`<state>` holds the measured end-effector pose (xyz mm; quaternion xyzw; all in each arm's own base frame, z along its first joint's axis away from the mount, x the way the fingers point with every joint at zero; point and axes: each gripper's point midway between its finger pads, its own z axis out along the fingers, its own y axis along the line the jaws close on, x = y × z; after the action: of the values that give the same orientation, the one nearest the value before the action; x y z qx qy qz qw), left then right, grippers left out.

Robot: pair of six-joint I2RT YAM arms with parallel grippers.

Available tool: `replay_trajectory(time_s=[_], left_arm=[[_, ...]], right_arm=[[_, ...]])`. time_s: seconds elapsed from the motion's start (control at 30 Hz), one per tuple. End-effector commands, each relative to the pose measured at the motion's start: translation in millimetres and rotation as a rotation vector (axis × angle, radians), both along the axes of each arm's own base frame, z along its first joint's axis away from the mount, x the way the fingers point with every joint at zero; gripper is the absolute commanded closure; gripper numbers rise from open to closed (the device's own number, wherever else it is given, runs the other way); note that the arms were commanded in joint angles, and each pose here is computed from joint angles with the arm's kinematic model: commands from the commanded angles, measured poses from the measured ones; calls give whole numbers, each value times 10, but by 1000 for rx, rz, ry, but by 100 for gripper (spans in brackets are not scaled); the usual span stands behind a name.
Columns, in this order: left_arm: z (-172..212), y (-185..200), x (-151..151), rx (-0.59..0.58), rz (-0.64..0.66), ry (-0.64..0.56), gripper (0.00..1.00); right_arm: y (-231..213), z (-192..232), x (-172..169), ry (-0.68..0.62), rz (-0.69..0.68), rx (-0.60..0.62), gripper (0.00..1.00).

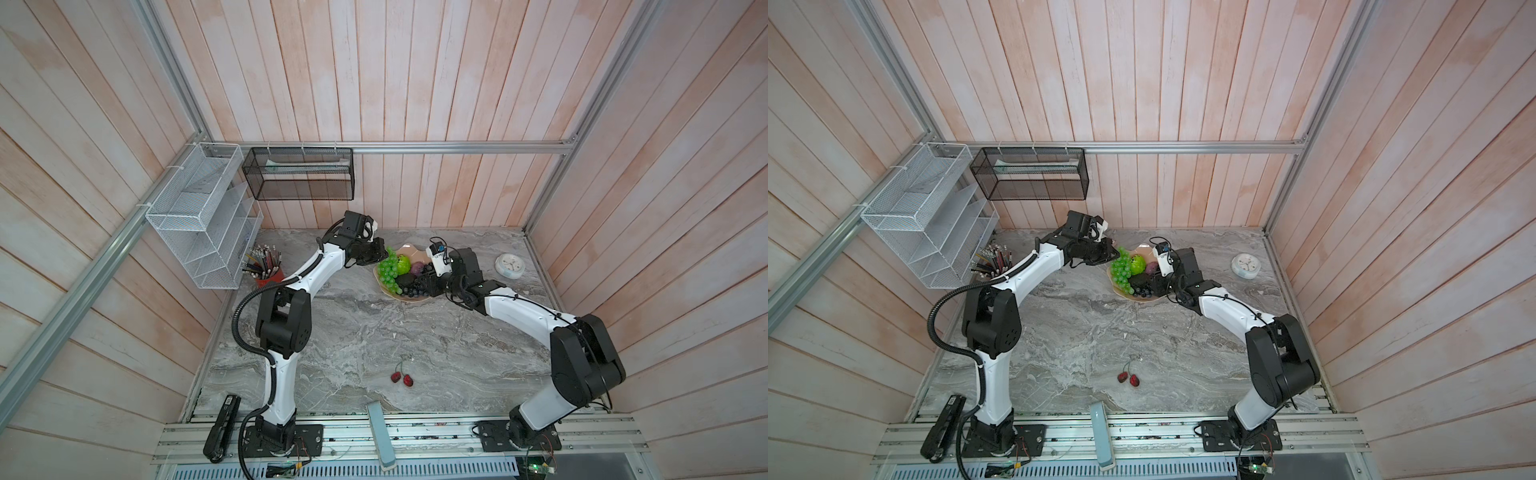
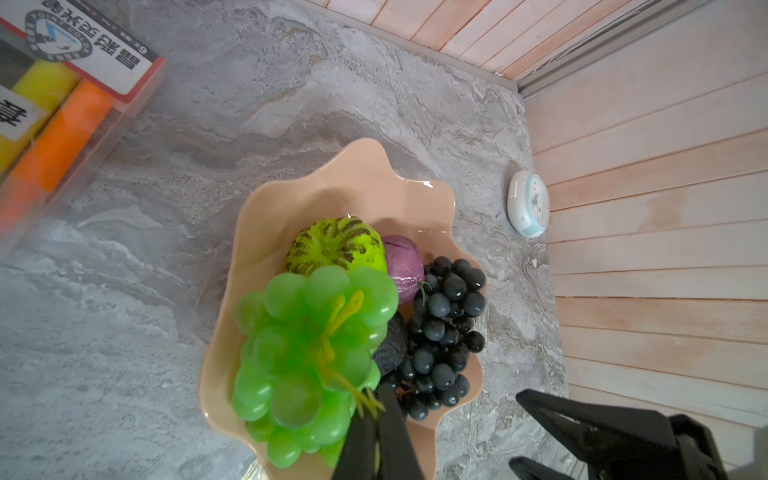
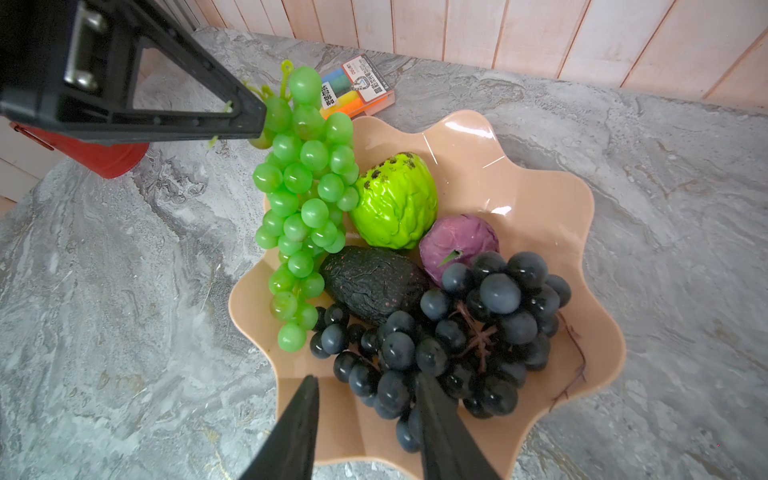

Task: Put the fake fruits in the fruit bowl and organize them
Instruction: 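Move the green grapes farther into the bowl beside the custard apple with the left gripper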

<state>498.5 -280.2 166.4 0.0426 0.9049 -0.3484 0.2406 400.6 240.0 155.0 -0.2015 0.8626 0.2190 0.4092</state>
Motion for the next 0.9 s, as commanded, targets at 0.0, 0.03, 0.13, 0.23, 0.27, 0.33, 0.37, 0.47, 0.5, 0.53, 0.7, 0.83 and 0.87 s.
replay_trajectory(time_s=[0.0, 0.03, 0.13, 0.23, 0.27, 0.33, 0.37, 0.47, 0.5, 0.53, 0.7, 0.83, 0.87], left_arm=[[23, -53, 90, -22, -24, -27, 89], [17, -57, 96, -24, -23, -28, 88], [-1, -46, 108, -19, -17, -33, 75], [-17, -35, 118, -11, -12, -37, 64], [-29, -35, 116, -10, -14, -35, 63], [-33, -27, 112, -3, -16, -39, 56], [-29, -14, 105, 4, -14, -41, 55], [21, 54, 81, 31, 3, -63, 48], [36, 98, 70, 46, 19, -71, 47], [62, 142, 64, 56, 35, -82, 47], [112, 364, 62, 101, 133, -103, 55], [42, 437, 115, 90, 151, -75, 54], [10, 440, 132, 90, 149, -67, 49]], right_arm=[[46, 49, -51, -7, 24, 19, 60], [50, 31, -50, -1, 24, 18, 60], [69, 36, -39, -1, 25, 22, 60], [97, 30, -46, 3, 30, 24, 60], [100, 35, -45, 2, 31, 24, 60], [113, 32, -54, 5, 32, 23, 60], [112, 36, -63, 5, 32, 24, 60], [111, 44, -85, 4, 29, 23, 60], [101, 50, -91, 3, 26, 23, 60], [101, 54, -98, 1, 25, 22, 60], [77, 62, -128, -2, 15, 24, 60], [70, 71, -128, -2, 10, 24, 60], [69, 69, -126, -1, 9, 21, 60]])
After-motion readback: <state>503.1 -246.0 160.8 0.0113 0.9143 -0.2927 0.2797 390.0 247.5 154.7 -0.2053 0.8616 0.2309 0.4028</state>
